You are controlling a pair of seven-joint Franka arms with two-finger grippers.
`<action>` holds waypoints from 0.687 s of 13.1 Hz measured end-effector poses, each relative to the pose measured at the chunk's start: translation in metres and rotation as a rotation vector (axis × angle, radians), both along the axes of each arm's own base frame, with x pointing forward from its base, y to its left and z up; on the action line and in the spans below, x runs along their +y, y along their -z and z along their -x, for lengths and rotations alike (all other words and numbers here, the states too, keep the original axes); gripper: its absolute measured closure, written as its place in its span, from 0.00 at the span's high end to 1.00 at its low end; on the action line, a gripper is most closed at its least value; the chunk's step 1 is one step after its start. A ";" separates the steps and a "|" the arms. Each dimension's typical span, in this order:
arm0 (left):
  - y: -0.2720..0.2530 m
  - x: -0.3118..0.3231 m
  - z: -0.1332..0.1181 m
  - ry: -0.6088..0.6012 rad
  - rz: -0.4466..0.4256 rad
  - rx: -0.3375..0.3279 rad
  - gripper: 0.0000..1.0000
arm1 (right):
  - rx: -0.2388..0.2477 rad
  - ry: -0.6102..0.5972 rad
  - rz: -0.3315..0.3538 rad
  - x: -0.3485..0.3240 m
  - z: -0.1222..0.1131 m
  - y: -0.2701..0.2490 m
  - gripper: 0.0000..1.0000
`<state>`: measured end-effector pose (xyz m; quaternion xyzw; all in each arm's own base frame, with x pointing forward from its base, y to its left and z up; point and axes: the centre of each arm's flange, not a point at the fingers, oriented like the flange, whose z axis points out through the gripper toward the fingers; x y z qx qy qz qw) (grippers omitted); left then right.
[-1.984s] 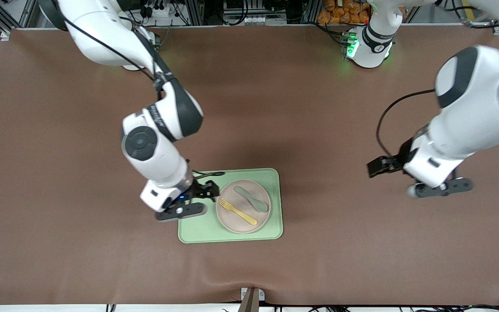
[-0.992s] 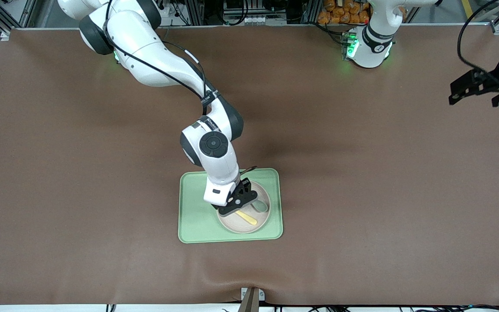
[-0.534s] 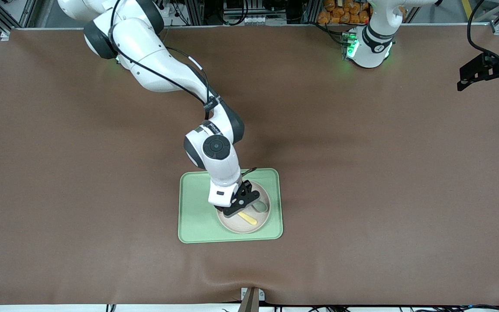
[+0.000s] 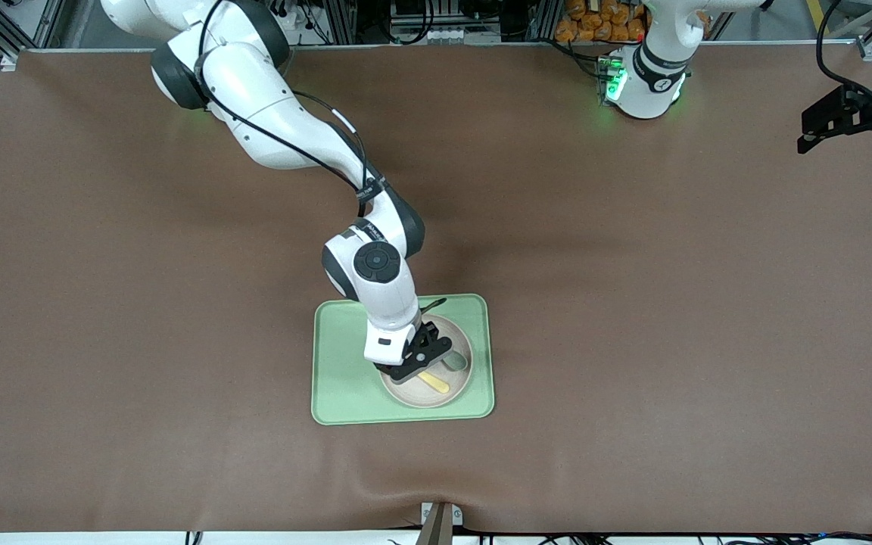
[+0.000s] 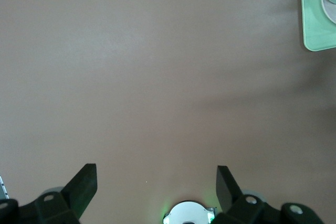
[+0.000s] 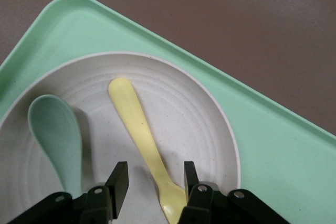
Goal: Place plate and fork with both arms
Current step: 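Grasp the yellow fork handle with the right gripper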
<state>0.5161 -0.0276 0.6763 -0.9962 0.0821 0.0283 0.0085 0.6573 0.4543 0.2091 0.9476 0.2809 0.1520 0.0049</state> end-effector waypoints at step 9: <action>-0.003 -0.011 0.001 0.020 0.004 -0.006 1.00 | -0.020 -0.014 0.000 0.001 0.000 0.010 0.52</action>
